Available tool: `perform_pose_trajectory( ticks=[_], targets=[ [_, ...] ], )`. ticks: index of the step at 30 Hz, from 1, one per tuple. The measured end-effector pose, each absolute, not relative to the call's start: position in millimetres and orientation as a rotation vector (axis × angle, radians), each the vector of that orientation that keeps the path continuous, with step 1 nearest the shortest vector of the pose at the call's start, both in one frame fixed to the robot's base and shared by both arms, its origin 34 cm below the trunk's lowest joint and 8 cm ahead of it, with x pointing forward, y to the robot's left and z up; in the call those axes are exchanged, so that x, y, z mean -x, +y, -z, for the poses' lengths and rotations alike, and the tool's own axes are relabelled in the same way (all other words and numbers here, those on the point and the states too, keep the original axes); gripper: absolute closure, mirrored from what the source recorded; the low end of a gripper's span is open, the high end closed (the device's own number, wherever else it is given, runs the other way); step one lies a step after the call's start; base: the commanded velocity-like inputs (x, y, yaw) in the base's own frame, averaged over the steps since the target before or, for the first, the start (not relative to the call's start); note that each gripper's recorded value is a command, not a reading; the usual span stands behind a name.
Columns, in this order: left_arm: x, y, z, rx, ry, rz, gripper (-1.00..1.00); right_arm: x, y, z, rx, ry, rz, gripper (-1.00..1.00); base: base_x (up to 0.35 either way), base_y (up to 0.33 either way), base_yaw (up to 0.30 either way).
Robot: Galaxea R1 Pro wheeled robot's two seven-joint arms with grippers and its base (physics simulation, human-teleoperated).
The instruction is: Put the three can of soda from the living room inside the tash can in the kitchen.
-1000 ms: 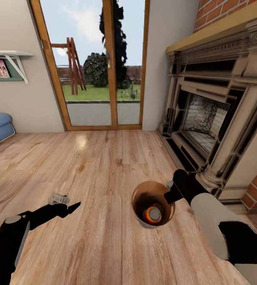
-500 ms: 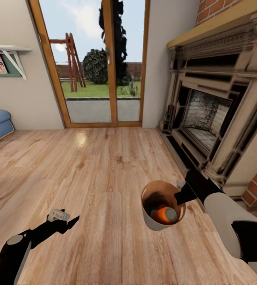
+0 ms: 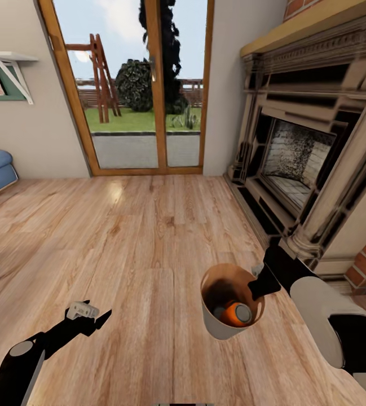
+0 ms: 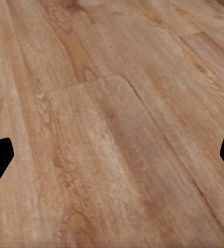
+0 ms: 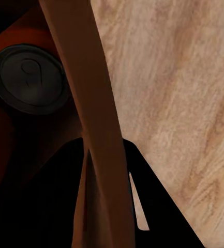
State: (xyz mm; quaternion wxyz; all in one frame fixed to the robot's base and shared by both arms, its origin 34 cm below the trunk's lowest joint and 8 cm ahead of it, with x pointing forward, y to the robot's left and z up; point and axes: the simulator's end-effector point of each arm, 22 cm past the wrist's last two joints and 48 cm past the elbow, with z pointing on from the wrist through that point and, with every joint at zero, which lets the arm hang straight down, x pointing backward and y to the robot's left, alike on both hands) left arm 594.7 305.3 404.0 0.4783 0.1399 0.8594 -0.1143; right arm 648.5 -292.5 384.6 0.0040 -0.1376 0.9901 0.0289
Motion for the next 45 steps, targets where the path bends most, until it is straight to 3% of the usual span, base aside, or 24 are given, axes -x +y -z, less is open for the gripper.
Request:
perform_pose_trajectory(
  ticks=[45],
  targets=[
    [-571.2, 304.5, -329.7, -0.345, 2.222, 0.307, -1.0, -628.7, -296.4, -315.4, 0.462, 3.22, -0.084, 1.0, 0.0, 0.0, 0.0]
  ],
)
